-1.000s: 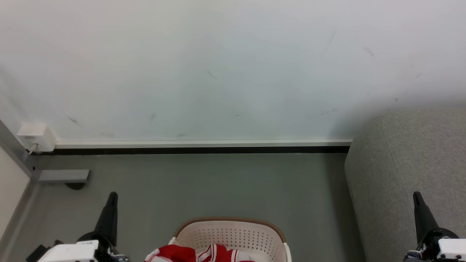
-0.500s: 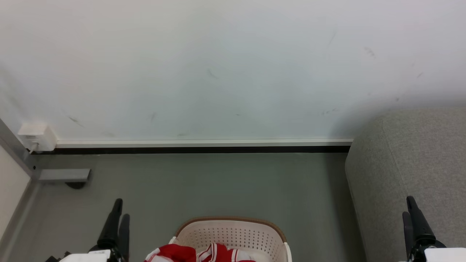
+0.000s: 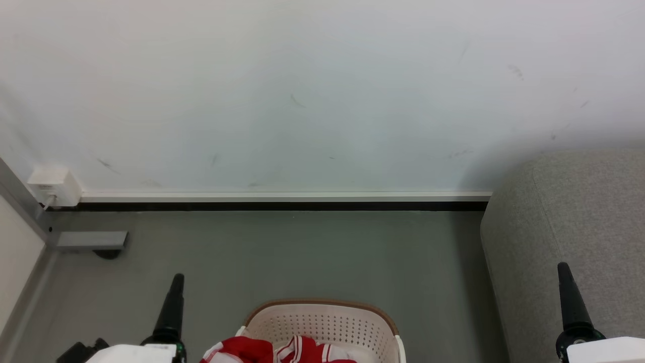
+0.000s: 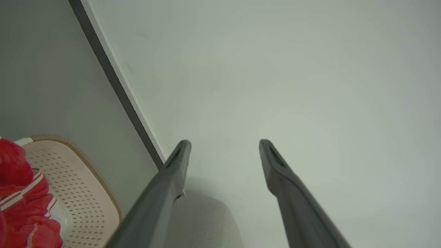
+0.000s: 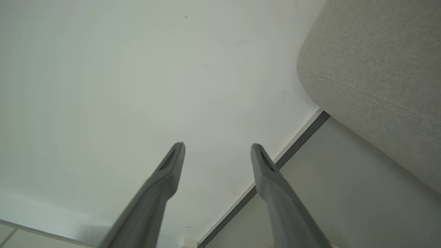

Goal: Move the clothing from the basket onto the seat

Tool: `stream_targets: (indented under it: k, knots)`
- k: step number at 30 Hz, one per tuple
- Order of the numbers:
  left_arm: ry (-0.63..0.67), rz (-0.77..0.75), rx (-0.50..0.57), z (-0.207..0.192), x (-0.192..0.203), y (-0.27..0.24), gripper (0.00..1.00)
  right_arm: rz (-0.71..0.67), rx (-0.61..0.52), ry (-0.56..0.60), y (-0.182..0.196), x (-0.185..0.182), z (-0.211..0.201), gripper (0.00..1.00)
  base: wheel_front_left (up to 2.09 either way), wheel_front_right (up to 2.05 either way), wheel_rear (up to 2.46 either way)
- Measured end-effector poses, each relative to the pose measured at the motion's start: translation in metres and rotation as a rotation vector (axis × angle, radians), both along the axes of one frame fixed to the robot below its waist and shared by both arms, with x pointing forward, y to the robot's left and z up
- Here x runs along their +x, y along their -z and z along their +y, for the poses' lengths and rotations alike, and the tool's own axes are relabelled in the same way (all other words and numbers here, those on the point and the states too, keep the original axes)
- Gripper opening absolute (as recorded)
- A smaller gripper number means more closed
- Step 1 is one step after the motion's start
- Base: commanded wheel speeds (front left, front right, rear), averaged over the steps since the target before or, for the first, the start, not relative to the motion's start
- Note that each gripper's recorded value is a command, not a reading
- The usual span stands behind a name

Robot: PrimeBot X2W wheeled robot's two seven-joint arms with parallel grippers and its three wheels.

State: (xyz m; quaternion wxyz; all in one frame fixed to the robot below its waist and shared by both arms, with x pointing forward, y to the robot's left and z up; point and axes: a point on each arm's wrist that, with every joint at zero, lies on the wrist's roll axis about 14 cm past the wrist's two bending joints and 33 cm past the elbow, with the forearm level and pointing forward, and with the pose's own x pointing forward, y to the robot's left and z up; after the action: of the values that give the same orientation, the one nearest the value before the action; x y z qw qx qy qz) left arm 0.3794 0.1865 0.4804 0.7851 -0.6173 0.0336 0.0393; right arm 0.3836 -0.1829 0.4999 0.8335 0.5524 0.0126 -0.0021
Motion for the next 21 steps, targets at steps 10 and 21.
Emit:
stream_targets:
  k: [10, 21]
  knots:
    - [0.049, 0.02, 0.225, -0.014, 0.0, 0.0, 1.0, -0.025, -0.259, -0.045, -0.004, -0.003, 0.013, 1.0, 0.0, 0.0, 0.0]
    - [0.061, 0.017, 0.445, -0.019, -0.001, -0.002, 1.0, -0.042, -0.478, -0.079, -0.002, -0.006, 0.023, 1.0, 0.0, 0.0, 0.0]
